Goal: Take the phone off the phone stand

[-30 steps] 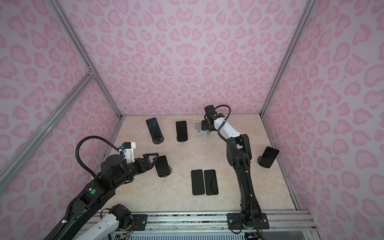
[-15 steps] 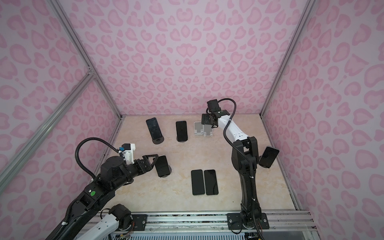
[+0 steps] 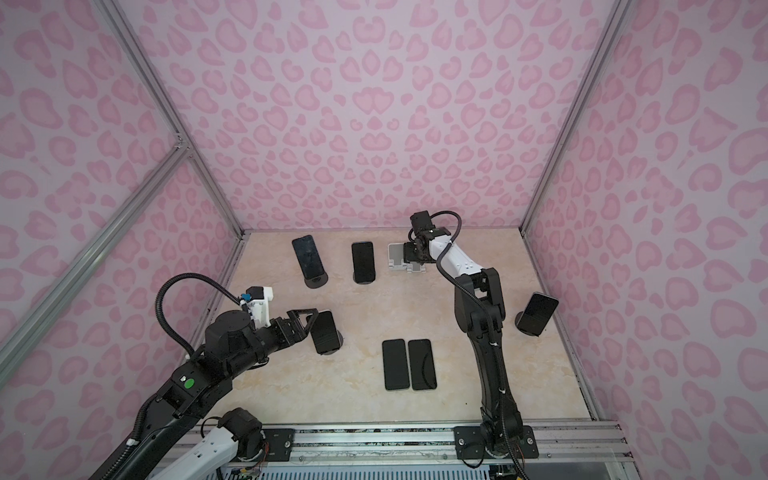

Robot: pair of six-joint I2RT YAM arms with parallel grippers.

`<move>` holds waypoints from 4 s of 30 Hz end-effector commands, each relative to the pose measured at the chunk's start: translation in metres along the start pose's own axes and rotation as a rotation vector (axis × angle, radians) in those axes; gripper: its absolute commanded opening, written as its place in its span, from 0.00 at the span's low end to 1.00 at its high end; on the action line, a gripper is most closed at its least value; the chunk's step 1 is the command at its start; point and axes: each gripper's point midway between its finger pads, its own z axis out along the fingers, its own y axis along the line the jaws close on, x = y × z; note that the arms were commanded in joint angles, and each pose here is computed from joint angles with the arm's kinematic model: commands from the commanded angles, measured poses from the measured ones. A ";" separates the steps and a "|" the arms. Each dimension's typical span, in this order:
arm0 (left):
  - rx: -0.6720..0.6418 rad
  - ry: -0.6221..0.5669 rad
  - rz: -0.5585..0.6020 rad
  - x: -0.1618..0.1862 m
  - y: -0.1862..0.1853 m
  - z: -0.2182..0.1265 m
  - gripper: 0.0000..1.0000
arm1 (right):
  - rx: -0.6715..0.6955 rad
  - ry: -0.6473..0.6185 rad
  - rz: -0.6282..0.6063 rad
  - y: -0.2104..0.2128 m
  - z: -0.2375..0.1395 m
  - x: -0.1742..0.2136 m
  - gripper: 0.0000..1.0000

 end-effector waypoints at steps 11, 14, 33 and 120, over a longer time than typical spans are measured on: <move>-0.001 -0.005 0.012 -0.004 -0.003 0.004 0.97 | 0.092 -0.026 -0.020 -0.018 0.006 0.001 0.61; -0.016 -0.008 0.031 -0.005 -0.001 0.003 0.97 | 0.059 -0.006 -0.007 -0.014 0.013 0.007 0.66; -0.536 -0.080 0.253 -0.010 0.017 -0.006 0.98 | 0.099 -0.210 0.081 -0.029 -0.120 0.020 0.92; -0.704 -0.024 0.381 0.042 0.079 0.111 0.88 | -0.082 -0.445 0.042 -0.004 -0.162 0.144 0.89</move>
